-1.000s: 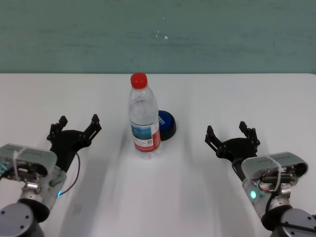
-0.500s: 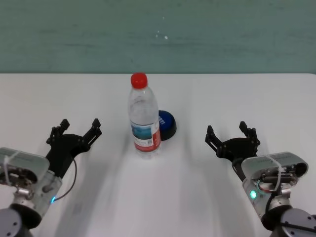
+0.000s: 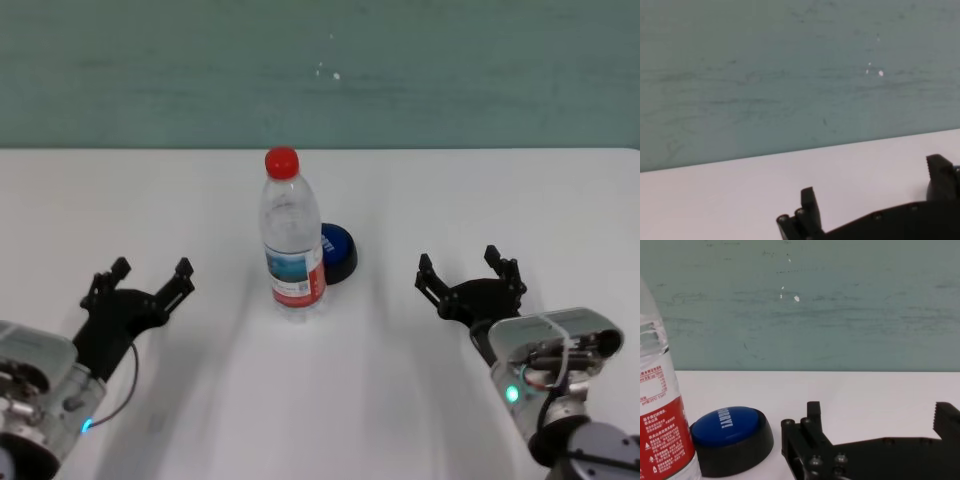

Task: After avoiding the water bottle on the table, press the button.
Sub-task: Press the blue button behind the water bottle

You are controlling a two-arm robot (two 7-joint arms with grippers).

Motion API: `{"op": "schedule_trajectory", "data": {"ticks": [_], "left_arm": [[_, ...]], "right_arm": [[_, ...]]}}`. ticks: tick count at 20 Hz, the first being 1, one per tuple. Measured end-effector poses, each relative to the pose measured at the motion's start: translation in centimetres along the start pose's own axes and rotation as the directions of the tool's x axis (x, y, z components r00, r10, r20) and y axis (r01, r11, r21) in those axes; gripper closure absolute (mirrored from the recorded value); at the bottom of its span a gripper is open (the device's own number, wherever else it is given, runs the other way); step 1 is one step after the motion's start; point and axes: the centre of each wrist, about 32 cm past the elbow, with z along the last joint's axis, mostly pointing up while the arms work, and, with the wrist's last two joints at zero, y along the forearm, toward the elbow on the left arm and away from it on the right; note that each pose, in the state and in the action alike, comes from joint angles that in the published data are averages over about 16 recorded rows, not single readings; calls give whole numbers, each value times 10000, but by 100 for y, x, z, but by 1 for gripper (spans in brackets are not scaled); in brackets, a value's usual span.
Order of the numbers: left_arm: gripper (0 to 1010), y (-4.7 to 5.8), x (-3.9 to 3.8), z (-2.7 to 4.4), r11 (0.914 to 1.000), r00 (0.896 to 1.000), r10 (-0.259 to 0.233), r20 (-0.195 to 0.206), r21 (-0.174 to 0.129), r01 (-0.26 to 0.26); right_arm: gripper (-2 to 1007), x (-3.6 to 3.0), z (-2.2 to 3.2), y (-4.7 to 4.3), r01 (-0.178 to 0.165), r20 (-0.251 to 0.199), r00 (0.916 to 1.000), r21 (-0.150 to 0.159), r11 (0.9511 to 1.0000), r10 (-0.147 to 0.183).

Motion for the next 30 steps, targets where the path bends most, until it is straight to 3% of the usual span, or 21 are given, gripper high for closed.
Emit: {"op": "schedule_trajectory", "data": {"ticks": [12,20,30], "left_arm": [[0,254,52,19,9983,9984,-467,328,-344,479],[0,382,-7,36,9944,9943,-938,506,-444,961],[0,408,-106,33,9902,9897,-1306,593,-431,1332]], "right_arm": [[1,0,0,0,0,-1,10000,0,10000,0],[1,0,0,0,0,-1,10000,0,10000,0],[1,0,0,0,0,-1,10000,0,10000,0]]}}
